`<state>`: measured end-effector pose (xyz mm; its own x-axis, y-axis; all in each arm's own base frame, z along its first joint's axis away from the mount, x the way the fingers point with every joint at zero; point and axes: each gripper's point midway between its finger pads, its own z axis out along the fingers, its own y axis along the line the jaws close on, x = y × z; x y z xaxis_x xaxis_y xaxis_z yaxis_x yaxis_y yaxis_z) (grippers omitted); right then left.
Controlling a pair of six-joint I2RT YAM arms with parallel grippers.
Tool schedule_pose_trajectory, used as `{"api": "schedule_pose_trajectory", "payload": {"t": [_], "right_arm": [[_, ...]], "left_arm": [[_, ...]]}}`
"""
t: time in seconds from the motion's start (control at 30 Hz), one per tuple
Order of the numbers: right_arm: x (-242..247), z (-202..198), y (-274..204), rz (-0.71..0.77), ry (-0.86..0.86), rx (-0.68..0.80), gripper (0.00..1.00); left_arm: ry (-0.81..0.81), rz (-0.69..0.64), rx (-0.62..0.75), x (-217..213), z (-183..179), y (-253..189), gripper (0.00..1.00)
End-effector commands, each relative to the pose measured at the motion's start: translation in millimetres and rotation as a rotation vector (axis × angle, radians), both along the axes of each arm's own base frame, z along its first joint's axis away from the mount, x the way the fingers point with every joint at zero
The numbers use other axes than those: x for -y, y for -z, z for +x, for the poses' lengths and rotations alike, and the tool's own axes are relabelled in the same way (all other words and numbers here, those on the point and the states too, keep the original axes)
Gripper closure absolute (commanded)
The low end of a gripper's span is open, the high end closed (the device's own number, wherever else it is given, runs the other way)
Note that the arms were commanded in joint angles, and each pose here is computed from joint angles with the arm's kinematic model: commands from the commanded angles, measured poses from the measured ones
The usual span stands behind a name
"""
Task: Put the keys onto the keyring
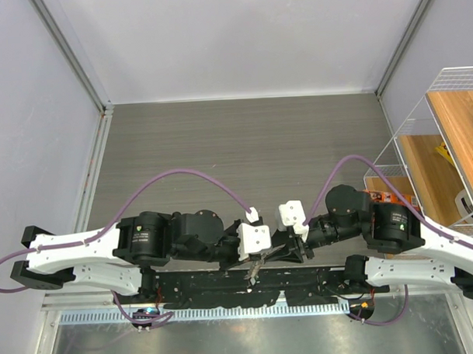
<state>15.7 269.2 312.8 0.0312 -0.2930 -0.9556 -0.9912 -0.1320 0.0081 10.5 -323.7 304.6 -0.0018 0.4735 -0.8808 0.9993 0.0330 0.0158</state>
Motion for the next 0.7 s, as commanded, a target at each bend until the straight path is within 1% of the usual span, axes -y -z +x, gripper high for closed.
{"api": "schedule_pose_trajectory", "payload": {"t": [0.0,0.03,0.2,0.23,0.27,0.4,0.53,0.67], "right_arm": [[-6.6,-4.1,-7.4,0.036,-0.028,-0.004,0.69],[-6.9,-4.4,-7.7,0.036,-0.029,-0.006,0.72],[-8.6,-4.3,-6.5,0.032,-0.033,-0.007,0.82],[-9.1,-4.3,-5.9,0.031,-0.035,-0.007,0.90],[-9.6,-5.1,-6.9,0.035,-0.040,-0.005,0.94],[-8.4,-4.7,-10.3,0.064,-0.036,0.010,0.95],[-3.7,-6.4,-14.3,0.094,-0.038,0.020,0.95],[-0.9,-6.9,-15.9,0.105,-0.031,0.016,0.95]], "left_arm": [[-0.017,-0.103,0.021,5.3,5.1,-31.4,1.00],[-0.022,-0.106,0.021,5.6,5.9,-32.1,1.00],[-0.028,-0.109,0.024,5.6,6.9,-32.6,1.00],[-0.029,-0.110,0.025,5.4,7.2,-32.7,1.00],[-0.031,-0.110,0.025,5.2,7.5,-32.2,1.00],[-0.046,-0.115,0.031,3.8,10.3,-33.2,1.00],[-0.102,-0.151,0.054,-1.0,20.6,-39.5,1.00],[-0.166,-0.218,0.067,-7.5,30.9,-50.5,0.80]]}}
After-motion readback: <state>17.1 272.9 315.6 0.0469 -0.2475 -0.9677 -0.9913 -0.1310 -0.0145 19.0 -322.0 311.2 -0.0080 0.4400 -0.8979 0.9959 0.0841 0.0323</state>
